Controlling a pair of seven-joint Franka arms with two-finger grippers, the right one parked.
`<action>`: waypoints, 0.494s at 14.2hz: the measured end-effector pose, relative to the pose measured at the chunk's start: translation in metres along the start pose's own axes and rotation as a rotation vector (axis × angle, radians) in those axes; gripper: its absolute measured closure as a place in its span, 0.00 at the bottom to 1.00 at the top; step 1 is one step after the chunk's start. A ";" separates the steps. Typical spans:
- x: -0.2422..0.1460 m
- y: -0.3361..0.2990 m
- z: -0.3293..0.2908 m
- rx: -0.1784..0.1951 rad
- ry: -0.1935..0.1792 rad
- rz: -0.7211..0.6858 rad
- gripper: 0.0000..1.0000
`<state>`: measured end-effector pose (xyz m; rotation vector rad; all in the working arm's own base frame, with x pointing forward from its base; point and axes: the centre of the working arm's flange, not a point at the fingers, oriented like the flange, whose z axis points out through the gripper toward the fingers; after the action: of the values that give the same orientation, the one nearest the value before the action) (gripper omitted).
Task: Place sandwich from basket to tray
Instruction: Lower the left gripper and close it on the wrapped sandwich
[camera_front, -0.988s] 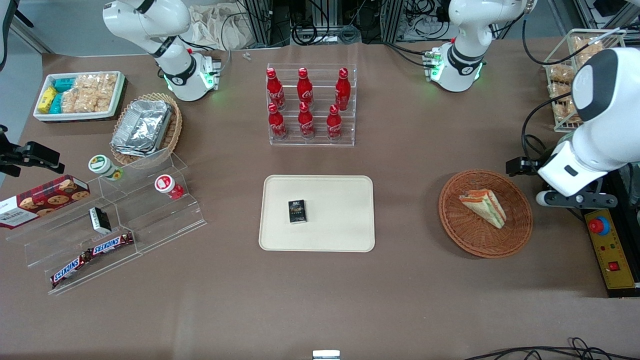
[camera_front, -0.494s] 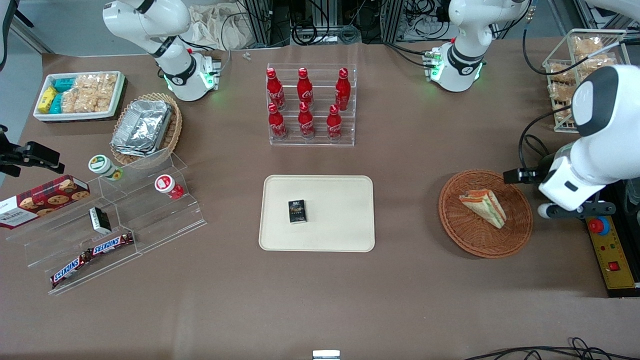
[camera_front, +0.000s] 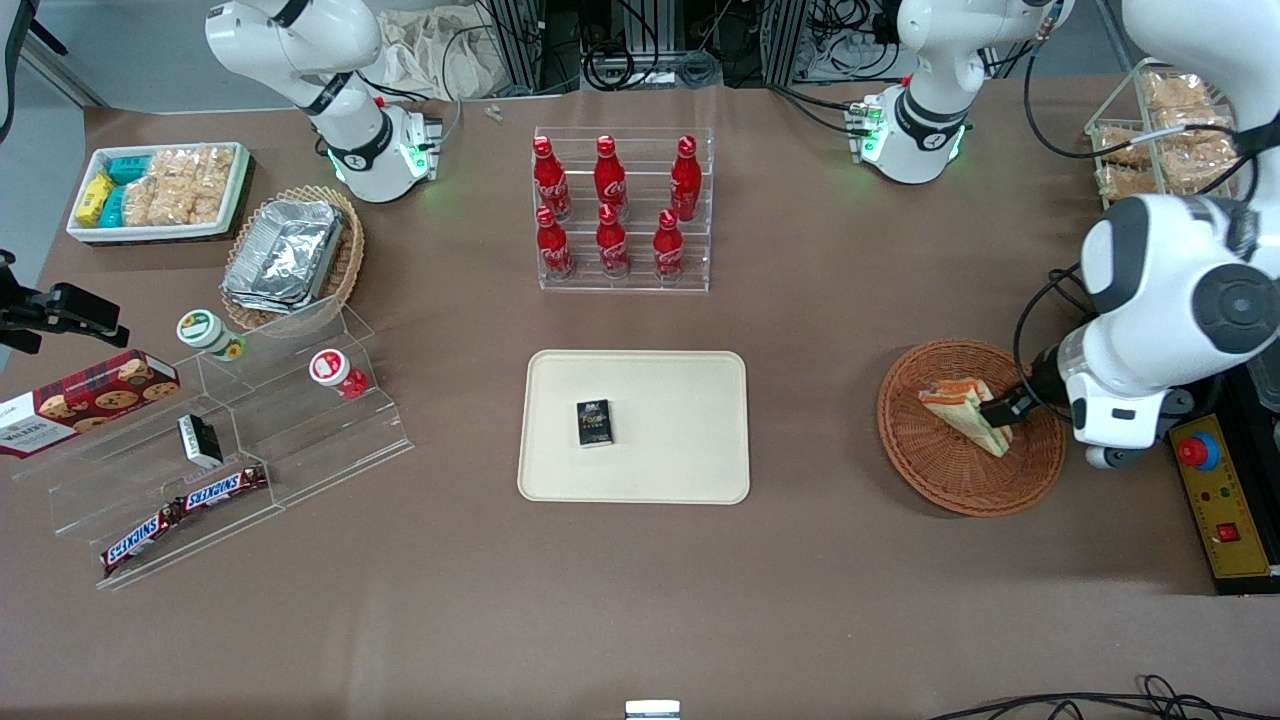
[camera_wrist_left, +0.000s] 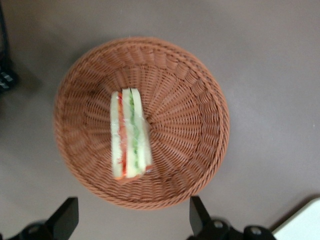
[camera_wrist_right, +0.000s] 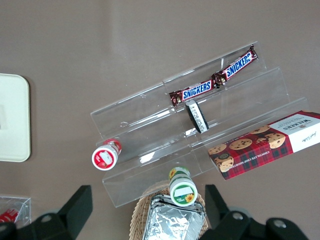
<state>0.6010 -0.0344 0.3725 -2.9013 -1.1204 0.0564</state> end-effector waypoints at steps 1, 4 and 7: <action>-0.002 -0.003 0.016 -0.012 0.008 -0.055 0.00; -0.010 -0.008 0.049 -0.024 0.007 -0.187 0.00; -0.004 -0.018 0.072 -0.018 -0.001 -0.237 0.00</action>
<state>0.5825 -0.0231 0.3018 -2.7597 -1.4618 0.0418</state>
